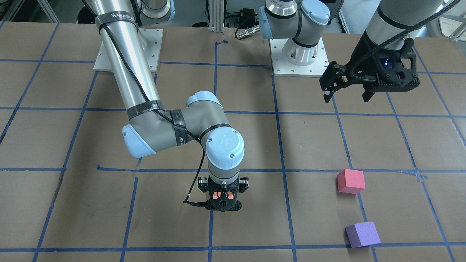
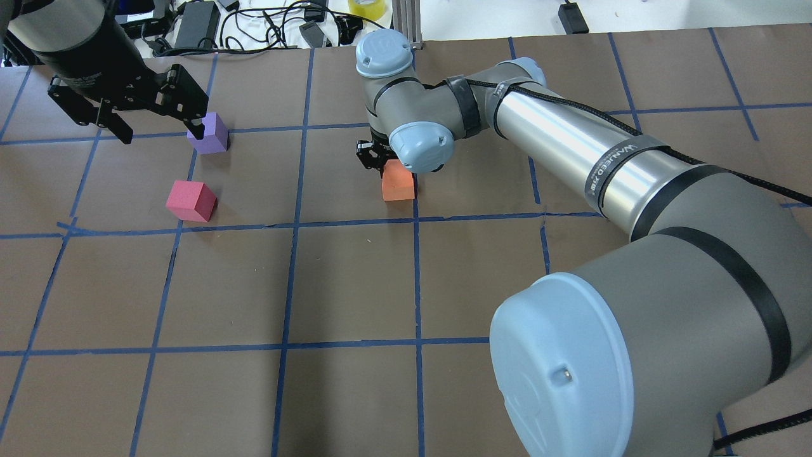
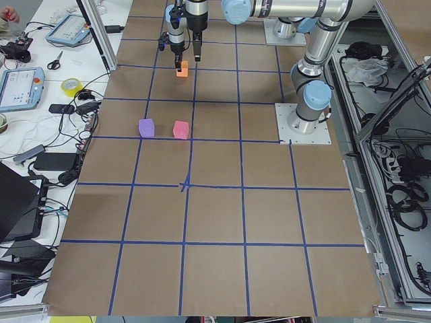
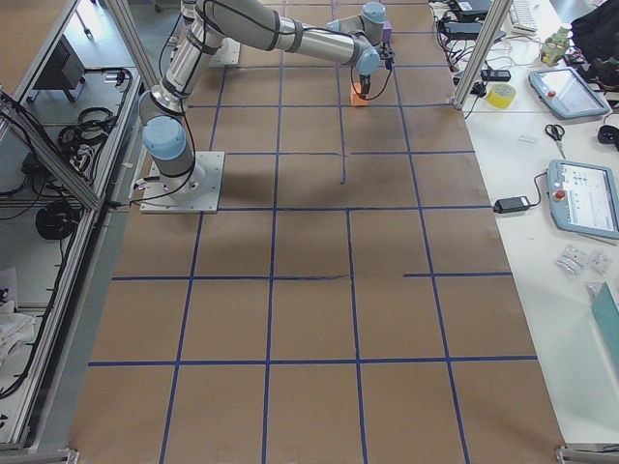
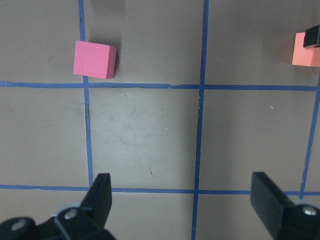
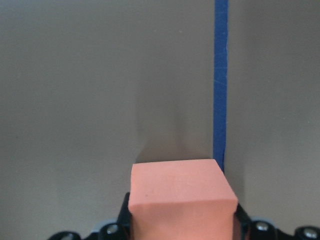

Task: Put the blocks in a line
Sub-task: 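Carry the orange cube toward the table centre and set it down, then open the right gripper and raise it back to its start pose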

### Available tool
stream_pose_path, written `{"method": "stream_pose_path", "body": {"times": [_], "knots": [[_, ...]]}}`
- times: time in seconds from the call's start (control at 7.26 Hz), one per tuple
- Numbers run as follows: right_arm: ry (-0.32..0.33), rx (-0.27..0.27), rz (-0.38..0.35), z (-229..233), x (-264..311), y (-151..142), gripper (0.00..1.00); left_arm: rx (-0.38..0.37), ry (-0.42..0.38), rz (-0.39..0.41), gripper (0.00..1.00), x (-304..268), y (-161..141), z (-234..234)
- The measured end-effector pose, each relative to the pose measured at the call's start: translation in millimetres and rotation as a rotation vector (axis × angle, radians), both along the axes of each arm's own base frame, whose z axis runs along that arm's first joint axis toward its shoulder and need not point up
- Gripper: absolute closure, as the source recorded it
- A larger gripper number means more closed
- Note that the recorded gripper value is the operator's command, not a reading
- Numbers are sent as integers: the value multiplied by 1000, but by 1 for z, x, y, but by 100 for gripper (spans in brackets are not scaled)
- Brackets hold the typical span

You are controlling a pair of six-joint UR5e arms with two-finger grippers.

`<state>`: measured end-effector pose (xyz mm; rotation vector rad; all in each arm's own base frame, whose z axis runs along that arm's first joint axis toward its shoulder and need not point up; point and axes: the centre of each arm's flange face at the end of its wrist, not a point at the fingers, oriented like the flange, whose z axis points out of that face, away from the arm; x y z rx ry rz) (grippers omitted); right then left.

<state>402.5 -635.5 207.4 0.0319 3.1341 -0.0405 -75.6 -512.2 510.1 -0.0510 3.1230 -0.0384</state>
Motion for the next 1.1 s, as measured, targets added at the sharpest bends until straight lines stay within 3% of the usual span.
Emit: {"method": "stream_pose_path", "body": {"times": [0.28,0.41,0.55,0.69,1.1], "knots": [[-5,2,-7,-1,1,-1,35,1,1,-1,0,0,0,-1],[-6,3,-13,-2,1,-1,25,1,1,-1,0,0,-1,-1],[-6,4,-16,-2,1,-1,8,1,0,-1,0,0,-1,-1],[-4,7,-17,-5,1,-1,0,0,0,-1,0,0,-1,0],[-8,5,-32,-1,0,-1,0,2,1,0,0,0,-3,-3]]}}
